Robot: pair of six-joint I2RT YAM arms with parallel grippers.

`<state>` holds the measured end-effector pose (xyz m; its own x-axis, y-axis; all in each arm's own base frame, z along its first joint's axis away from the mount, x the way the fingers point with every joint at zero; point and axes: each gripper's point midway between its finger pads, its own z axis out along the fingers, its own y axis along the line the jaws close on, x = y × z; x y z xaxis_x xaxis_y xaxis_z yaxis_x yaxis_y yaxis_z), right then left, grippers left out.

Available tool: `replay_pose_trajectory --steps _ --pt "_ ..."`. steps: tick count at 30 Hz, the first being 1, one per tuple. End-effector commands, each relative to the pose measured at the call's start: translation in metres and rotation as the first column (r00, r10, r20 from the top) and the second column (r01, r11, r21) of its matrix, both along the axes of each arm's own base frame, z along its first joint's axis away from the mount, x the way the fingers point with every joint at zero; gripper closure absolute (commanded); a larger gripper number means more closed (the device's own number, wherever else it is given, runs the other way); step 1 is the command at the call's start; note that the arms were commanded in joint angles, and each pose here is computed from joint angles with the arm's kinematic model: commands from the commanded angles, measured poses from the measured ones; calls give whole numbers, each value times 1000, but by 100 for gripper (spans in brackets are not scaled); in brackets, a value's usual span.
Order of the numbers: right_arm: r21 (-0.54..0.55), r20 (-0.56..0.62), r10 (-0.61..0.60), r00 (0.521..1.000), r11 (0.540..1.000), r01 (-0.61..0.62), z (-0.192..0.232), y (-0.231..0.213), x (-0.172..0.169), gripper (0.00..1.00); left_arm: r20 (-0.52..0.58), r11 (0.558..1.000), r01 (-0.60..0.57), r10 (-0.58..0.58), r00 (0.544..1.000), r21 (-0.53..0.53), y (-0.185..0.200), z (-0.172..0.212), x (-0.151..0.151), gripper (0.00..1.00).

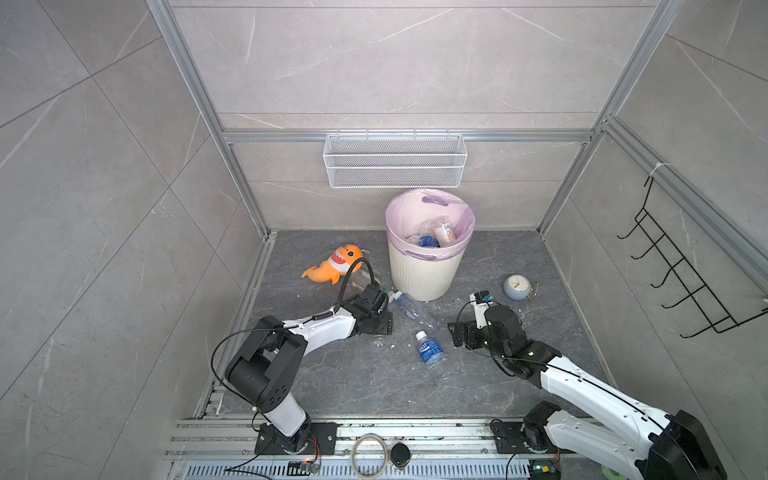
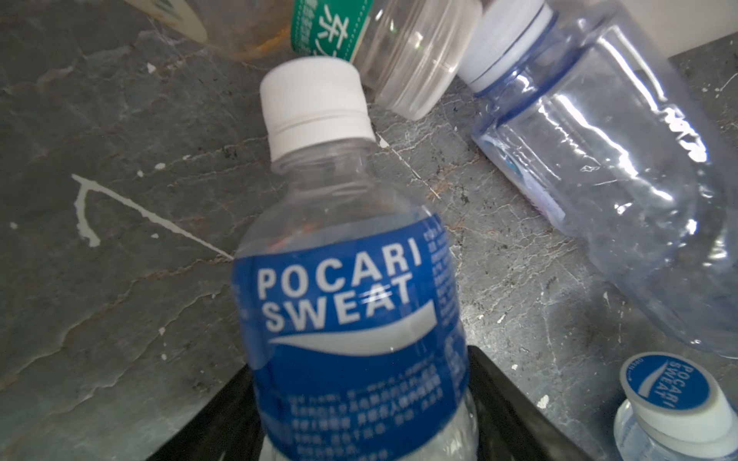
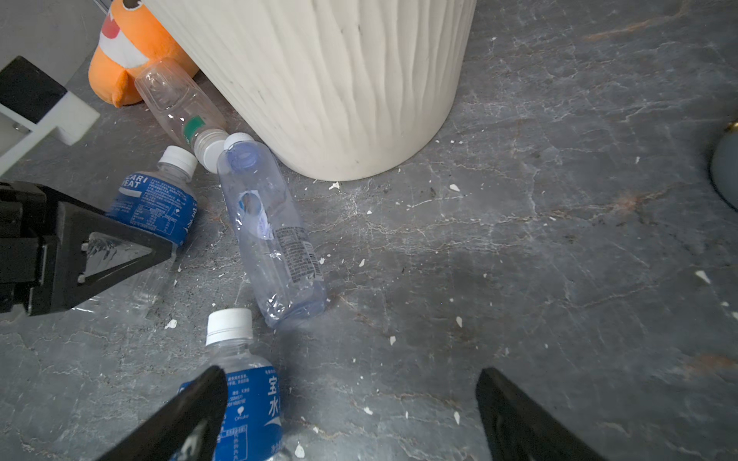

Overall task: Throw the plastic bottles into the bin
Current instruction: 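Lower the left gripper onto the large Pocari Sweat bottle and close it, then lift the Pocari Sweat bottle with the left gripper and carry it over the bin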

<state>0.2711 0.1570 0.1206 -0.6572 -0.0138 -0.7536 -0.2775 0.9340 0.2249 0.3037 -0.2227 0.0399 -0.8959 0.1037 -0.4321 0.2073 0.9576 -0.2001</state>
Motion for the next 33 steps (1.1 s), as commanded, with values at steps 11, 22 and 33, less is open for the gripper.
replay_pose_trajectory --steps 11,22,33 --pt "6 0 -9 1000 1000 9 -2 1 1 1 34 1000 -1 1 999 -21 2 9 -3 41" --pt "9 3 -9 1000 1000 9 -1 1 0 1 126 997 33 -24 992 -65 15 32 -21 42" --pt "13 9 -11 1000 1000 11 0 0 -1 1 277 990 46 -7 961 -134 32 65 -40 42"
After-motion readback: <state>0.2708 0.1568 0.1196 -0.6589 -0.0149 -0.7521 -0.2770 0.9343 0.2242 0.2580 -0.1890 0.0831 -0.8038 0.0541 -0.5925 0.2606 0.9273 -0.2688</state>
